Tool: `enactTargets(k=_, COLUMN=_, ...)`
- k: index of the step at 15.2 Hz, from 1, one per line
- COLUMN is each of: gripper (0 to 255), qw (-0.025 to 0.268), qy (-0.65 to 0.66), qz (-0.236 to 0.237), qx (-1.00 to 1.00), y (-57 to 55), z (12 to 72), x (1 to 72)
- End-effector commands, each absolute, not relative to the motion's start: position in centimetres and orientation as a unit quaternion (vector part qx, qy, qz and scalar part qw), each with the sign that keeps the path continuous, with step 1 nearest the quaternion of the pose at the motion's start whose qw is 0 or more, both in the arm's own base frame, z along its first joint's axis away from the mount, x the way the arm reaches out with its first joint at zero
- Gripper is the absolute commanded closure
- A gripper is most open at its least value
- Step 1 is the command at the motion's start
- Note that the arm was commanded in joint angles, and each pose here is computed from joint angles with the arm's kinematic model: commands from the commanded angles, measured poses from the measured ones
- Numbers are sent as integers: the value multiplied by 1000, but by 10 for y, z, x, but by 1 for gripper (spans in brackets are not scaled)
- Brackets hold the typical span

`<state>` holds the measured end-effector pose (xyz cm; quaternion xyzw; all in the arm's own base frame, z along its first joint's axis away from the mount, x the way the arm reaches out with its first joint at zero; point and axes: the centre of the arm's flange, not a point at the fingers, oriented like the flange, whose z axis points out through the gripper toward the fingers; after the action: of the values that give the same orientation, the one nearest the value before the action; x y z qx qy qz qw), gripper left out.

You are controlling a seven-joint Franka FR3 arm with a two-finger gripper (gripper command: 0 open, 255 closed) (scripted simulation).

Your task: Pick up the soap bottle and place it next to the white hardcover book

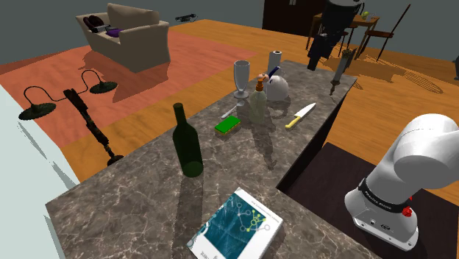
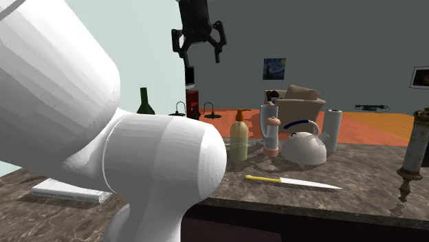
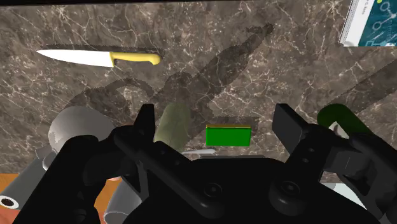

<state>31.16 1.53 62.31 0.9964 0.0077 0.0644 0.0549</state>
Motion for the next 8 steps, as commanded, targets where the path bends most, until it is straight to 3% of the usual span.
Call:
enactTargets(k=1, gripper=0, qw=55, qy=8, qz=64, qx=996, y=15, z=623, x=312)
enactTargets(k=8, gripper=0, qw=43, qy=54, qz=40, qx=997, y=-23, z=585, x=395)
